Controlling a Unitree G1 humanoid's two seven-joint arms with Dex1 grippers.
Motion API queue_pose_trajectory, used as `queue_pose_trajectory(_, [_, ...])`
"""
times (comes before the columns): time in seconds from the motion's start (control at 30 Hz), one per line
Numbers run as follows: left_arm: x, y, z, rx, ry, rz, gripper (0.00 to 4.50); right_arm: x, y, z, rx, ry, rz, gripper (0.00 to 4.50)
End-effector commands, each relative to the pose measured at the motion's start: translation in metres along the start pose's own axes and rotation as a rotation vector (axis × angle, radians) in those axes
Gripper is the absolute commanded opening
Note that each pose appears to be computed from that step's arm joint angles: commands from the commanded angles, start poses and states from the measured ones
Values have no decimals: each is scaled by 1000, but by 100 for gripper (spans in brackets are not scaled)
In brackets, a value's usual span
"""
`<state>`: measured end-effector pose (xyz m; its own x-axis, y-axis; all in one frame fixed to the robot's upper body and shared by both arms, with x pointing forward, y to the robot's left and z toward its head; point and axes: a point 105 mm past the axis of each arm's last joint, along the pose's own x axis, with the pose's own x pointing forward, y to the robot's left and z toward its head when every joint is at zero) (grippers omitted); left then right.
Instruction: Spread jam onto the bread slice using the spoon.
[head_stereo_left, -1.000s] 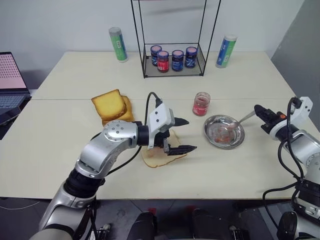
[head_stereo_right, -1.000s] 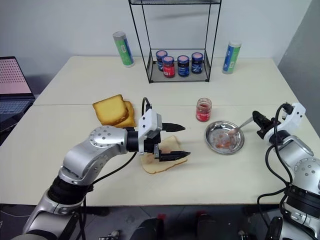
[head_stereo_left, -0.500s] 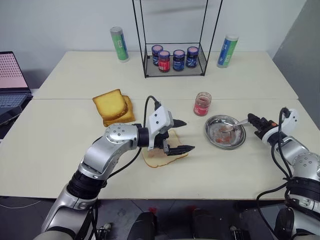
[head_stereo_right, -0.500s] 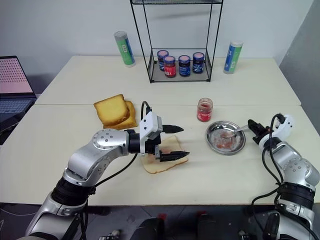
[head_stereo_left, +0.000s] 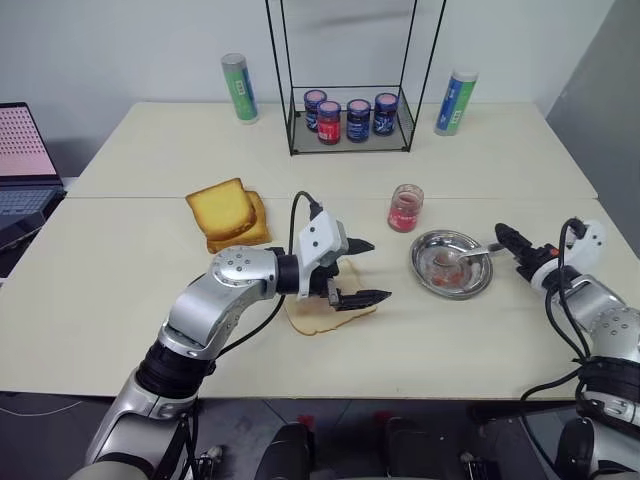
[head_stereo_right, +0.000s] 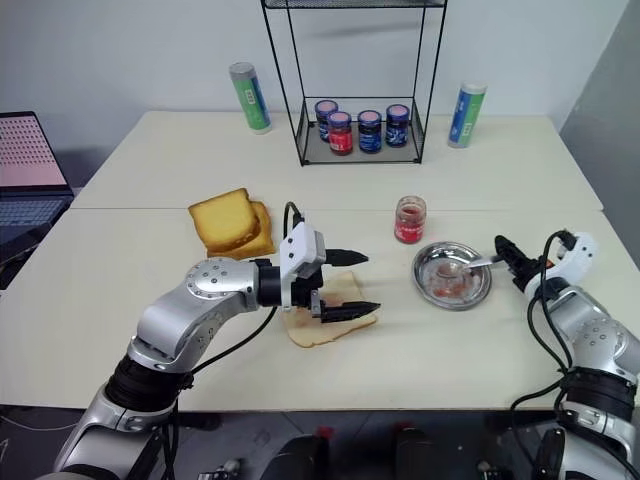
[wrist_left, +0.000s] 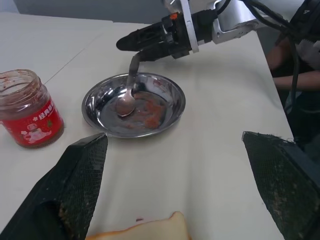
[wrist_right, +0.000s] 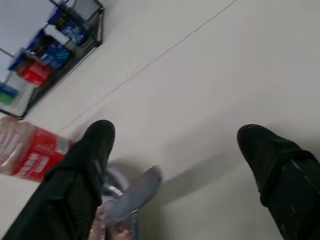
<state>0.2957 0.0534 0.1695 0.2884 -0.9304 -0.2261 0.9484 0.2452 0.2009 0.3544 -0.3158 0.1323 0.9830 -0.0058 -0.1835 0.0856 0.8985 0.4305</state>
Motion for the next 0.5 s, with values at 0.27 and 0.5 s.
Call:
queue_pose_trajectory(0.27, [-117,55,-17,-27,167,326,450,-76,130,4,-577,230,658,448])
queue_pose_trajectory(0.5, [-156,62,-21,-50,220,385,450,-116,141,-33,-623,458,866,448])
